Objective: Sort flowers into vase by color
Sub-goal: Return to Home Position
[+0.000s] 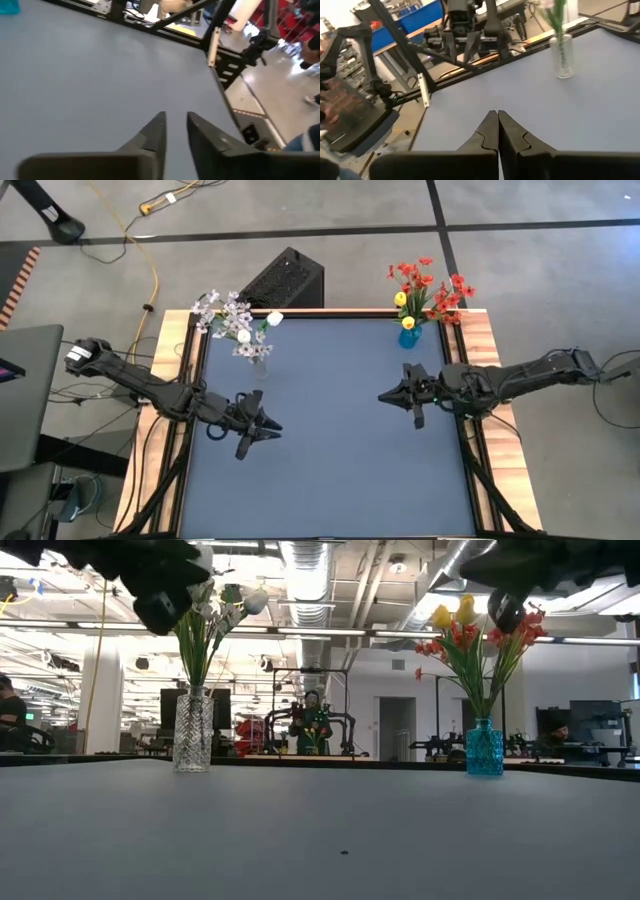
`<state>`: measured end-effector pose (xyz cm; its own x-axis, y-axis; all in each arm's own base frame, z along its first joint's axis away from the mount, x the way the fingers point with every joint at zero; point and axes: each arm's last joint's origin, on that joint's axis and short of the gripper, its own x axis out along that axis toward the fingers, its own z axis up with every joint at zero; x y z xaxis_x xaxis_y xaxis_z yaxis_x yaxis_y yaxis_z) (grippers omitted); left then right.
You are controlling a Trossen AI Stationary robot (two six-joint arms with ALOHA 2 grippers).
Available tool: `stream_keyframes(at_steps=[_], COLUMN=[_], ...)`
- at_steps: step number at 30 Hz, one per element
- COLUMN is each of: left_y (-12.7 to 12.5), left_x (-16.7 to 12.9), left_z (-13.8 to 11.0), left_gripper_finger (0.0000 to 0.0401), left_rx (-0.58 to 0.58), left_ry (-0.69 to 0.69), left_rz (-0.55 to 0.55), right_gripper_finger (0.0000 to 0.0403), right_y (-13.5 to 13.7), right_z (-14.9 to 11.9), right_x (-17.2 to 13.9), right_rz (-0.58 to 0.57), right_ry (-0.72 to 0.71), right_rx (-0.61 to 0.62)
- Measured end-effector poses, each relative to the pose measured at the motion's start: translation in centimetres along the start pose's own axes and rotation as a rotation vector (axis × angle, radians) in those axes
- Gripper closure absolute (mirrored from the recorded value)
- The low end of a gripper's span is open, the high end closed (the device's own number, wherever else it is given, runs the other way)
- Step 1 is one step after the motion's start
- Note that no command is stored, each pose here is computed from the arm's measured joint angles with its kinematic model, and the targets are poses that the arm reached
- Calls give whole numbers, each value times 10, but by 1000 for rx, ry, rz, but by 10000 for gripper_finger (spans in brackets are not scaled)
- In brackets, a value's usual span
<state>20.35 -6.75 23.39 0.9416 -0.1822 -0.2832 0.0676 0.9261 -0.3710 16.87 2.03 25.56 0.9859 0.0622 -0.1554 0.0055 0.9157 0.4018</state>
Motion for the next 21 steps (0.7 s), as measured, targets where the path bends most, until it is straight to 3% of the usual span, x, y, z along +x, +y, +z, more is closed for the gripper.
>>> stream_keyframes(at_steps=[4, 10, 21], left_y=[8, 19, 45], left_x=[-2, -13, -35], left_z=[4, 8, -38], left_gripper_finger=[392, 399, 401], left_rx=[43, 74, -93], left_ry=[-15, -74, -282], left_rz=[36, 71, 10], right_gripper_finger=[386, 384, 384], right_y=[-8, -22, -49], right_z=[6, 7, -30], right_x=[-7, -19, -32], right_rz=[-5, -75, -62], right_ry=[-21, 7, -125], right_rx=[-5, -27, 68])
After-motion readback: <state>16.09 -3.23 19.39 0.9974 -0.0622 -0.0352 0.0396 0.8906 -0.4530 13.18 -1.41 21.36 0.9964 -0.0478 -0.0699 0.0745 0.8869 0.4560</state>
